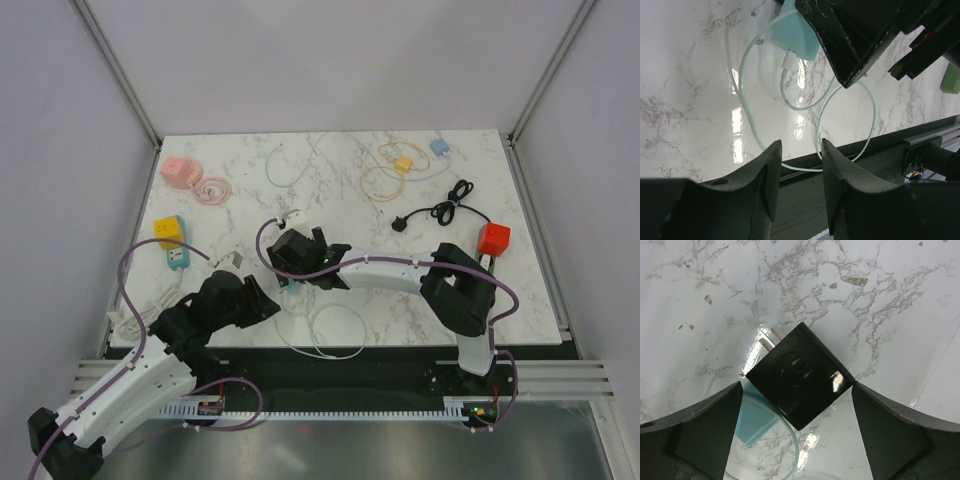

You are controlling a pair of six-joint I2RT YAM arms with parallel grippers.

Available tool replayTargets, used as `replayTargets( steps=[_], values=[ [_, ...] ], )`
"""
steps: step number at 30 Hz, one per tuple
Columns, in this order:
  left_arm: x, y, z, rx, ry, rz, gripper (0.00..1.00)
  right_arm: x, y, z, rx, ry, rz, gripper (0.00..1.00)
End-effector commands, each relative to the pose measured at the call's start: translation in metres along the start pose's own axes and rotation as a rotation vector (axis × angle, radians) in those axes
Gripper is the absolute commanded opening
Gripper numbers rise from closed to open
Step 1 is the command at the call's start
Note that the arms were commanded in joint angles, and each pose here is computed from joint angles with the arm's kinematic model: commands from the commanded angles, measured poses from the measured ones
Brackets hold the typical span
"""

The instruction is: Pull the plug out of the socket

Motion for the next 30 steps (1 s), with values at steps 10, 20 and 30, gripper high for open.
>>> replayTargets(
  steps=[10,20,30],
  values=[
    [-0.004,0.001,-0.001,0.021,-0.003,0.003,0.45,0.009,0.022,-0.017,0.243,0.168,-0.047,0.98],
    [-0.007,0.0,0.002,0.013,0.024,-0.012,0.46,0.012,0.028,-0.014,0.036,0.194,-0.018,0.98],
    [-0.007,0.003,0.001,0.017,0.041,-0.021,0.48,0.013,0.052,-0.009,-0.319,-0.064,-0.061,0.98]
  ],
)
Point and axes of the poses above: each gripper's point midway between its finger pads, its own x axis back along the fingers, its own z axis along the line the jaws close on, y = z × x, the point moved 10 cm from there along x, back along the fingers, and after that the axes turned 6 degrees about -x, right-handed, at the moved point
